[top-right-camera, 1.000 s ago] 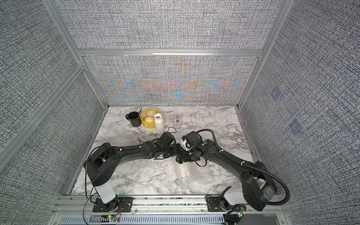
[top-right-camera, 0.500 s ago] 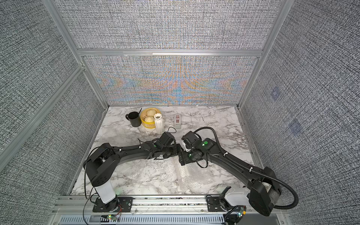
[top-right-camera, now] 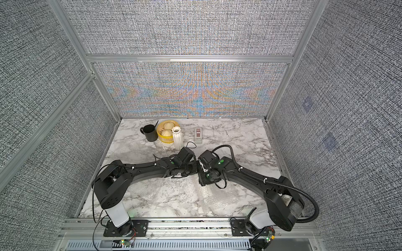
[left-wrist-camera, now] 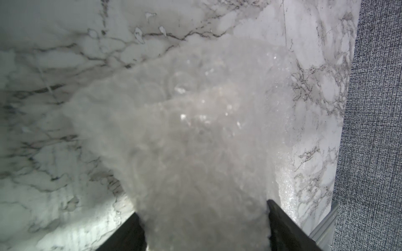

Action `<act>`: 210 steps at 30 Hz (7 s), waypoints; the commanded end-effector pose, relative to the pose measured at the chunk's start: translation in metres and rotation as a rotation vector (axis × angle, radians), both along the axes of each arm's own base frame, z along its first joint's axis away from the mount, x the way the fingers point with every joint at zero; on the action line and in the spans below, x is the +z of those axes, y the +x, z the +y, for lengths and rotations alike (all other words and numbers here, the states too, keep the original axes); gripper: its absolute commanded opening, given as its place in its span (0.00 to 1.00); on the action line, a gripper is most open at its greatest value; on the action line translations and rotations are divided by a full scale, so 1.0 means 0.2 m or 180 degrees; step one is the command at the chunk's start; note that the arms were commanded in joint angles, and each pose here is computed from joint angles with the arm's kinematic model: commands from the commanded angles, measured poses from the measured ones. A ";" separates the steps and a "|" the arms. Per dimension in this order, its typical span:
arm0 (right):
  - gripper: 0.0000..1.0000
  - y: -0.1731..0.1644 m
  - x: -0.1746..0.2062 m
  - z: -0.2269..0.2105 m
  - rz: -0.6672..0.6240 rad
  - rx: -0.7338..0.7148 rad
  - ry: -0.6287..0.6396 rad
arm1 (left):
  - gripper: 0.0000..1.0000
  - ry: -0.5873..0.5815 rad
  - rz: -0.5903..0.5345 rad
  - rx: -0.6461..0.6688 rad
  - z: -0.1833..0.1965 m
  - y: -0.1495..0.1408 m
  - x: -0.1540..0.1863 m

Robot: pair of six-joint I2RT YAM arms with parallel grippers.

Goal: Wrap vases in bubble wrap
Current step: Wrap the vase in bubble wrap.

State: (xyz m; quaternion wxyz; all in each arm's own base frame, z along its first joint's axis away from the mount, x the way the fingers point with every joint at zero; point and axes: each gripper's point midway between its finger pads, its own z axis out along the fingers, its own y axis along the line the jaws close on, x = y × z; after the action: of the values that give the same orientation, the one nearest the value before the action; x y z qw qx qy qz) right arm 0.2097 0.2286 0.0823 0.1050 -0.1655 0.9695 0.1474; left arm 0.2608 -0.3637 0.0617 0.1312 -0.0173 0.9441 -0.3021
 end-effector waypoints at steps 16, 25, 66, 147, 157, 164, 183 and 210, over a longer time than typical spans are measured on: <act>0.54 -0.06 -0.14 -0.17 0.0316 -0.0292 0.0219 | 0.91 -0.0117 0.0188 -0.0016 -0.01 -0.09 0.10; 0.58 -0.03 -0.10 -0.16 0.0239 -0.0311 0.0324 | 0.92 -0.0027 0.0365 -0.0096 -0.07 -0.12 0.00; 0.58 0.23 -0.19 -0.66 0.0327 -0.1509 0.0870 | 0.78 0.0593 0.0112 -0.0589 -0.03 -0.04 -0.14; 0.00 0.25 0.04 -0.40 0.0419 -0.1112 0.1434 | 0.79 0.0538 -0.0018 -0.0614 -0.04 -0.03 -0.09; 0.00 0.34 0.20 -0.17 0.0244 -0.1003 0.1836 | 0.74 0.0338 -0.0134 -0.0708 -0.17 0.00 -0.03; 0.00 0.39 0.17 -0.07 0.0152 -0.1000 0.1825 | 0.72 0.0179 -0.0230 -0.0780 -0.18 -0.02 0.00; 0.00 0.36 0.08 -0.03 0.0155 -0.1000 0.1668 | 0.88 -0.0057 -0.0313 -0.0716 -0.12 -0.03 0.11; 0.00 0.34 0.18 0.17 0.0098 -0.0808 0.1717 | 0.63 -0.0258 -0.0296 -0.0880 -0.04 -0.14 0.08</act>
State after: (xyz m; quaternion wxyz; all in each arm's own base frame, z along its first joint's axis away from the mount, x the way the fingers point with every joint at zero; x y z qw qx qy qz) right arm 0.2747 0.2510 0.1076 0.1405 0.0003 0.9215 0.3621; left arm 0.2320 -0.3606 0.0683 0.1181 0.0811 0.9335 -0.3286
